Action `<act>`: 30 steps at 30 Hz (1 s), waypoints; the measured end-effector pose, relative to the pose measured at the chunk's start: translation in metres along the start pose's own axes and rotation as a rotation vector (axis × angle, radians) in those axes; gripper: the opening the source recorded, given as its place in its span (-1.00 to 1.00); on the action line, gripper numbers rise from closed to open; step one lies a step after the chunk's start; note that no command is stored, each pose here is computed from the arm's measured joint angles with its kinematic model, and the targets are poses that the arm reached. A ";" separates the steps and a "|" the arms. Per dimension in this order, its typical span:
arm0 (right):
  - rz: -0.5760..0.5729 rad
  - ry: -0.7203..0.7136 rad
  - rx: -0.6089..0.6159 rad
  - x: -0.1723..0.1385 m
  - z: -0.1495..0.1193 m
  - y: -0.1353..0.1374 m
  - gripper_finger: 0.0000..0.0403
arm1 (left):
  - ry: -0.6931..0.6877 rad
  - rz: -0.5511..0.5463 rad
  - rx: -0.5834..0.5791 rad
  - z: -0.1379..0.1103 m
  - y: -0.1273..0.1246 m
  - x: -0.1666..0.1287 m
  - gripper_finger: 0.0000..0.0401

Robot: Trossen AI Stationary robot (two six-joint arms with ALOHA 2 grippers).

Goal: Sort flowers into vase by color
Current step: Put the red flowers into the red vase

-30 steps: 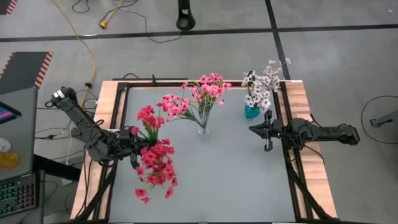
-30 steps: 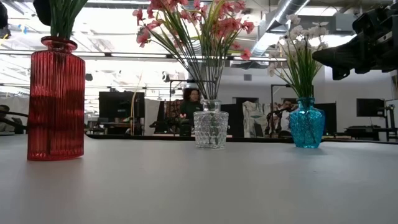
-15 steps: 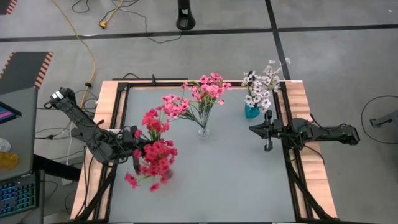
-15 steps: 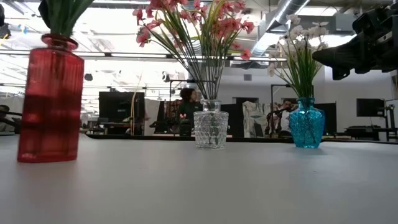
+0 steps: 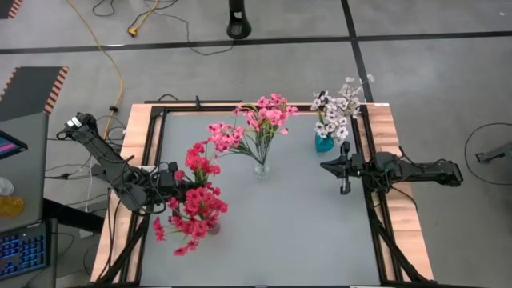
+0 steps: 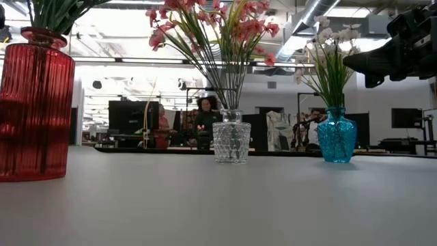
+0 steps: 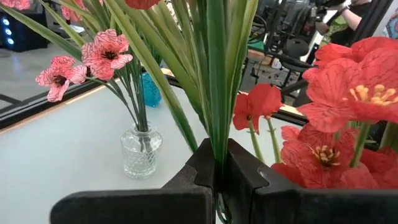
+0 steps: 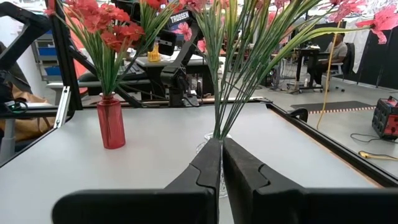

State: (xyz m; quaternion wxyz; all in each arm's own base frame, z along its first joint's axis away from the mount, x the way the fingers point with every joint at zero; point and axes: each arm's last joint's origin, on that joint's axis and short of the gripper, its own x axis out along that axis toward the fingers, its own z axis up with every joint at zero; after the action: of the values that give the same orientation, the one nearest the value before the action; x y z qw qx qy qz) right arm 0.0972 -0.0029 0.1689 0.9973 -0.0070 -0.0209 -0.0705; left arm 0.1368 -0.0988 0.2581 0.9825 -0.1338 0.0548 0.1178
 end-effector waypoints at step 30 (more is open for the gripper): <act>0.000 0.000 0.000 0.000 0.000 0.000 -0.77 | -0.022 -0.127 0.105 0.007 -0.007 -0.001 -1.00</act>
State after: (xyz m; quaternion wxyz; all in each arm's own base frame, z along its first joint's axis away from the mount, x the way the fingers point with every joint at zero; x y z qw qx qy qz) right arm 0.0972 -0.0029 0.1688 0.9973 -0.0070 -0.0207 -0.0703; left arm 0.1384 -0.1032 0.2665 0.9942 -0.0838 0.0414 0.0535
